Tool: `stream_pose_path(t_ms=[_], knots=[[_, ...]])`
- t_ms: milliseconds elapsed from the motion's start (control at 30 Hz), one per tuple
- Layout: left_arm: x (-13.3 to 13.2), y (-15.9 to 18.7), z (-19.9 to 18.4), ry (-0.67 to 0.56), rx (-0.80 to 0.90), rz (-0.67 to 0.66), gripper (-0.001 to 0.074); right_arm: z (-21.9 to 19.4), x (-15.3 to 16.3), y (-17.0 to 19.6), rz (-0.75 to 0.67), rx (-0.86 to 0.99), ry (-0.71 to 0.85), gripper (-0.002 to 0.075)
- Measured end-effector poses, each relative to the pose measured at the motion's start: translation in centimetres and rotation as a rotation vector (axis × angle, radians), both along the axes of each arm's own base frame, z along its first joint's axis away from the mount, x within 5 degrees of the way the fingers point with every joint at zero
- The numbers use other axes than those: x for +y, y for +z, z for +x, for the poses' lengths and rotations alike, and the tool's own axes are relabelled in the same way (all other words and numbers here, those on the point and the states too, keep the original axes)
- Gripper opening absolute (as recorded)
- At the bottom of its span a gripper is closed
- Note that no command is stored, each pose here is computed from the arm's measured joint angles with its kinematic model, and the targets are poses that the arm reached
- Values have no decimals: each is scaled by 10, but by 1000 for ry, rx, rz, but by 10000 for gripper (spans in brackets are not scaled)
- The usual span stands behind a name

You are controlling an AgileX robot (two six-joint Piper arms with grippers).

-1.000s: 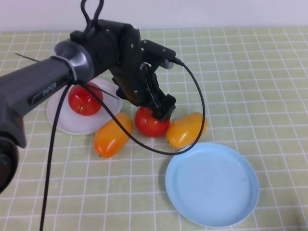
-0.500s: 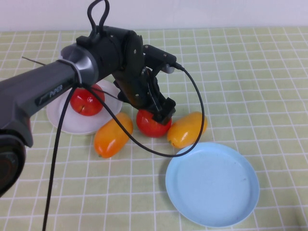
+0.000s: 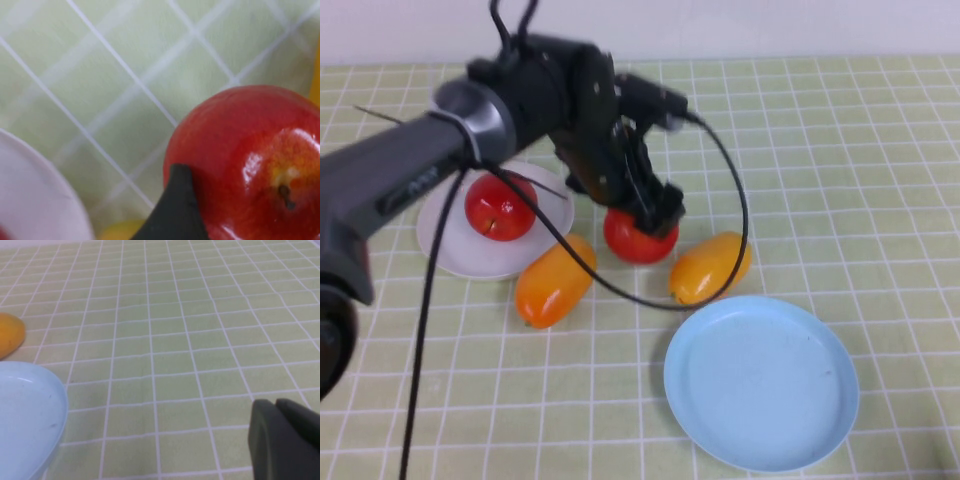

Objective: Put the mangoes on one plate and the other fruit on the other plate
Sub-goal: Put one type of fruit in the left plate

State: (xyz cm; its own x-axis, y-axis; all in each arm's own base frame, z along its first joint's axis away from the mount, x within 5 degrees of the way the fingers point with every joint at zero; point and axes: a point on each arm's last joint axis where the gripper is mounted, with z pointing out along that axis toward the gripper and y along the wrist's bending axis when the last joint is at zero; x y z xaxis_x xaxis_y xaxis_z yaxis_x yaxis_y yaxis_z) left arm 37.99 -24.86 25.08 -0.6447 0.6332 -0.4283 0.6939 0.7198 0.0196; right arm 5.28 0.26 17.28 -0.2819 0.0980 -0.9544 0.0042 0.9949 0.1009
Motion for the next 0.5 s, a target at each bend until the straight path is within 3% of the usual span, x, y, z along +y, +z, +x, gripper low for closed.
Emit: stream_pose_path(t_ms=[200, 500], knots=[[16, 54, 6, 22, -129, -23, 554, 0, 0, 0, 0, 0, 0, -17], [86, 63, 29, 150, -144, 140, 554, 0, 0, 0, 0, 0, 0, -17]])
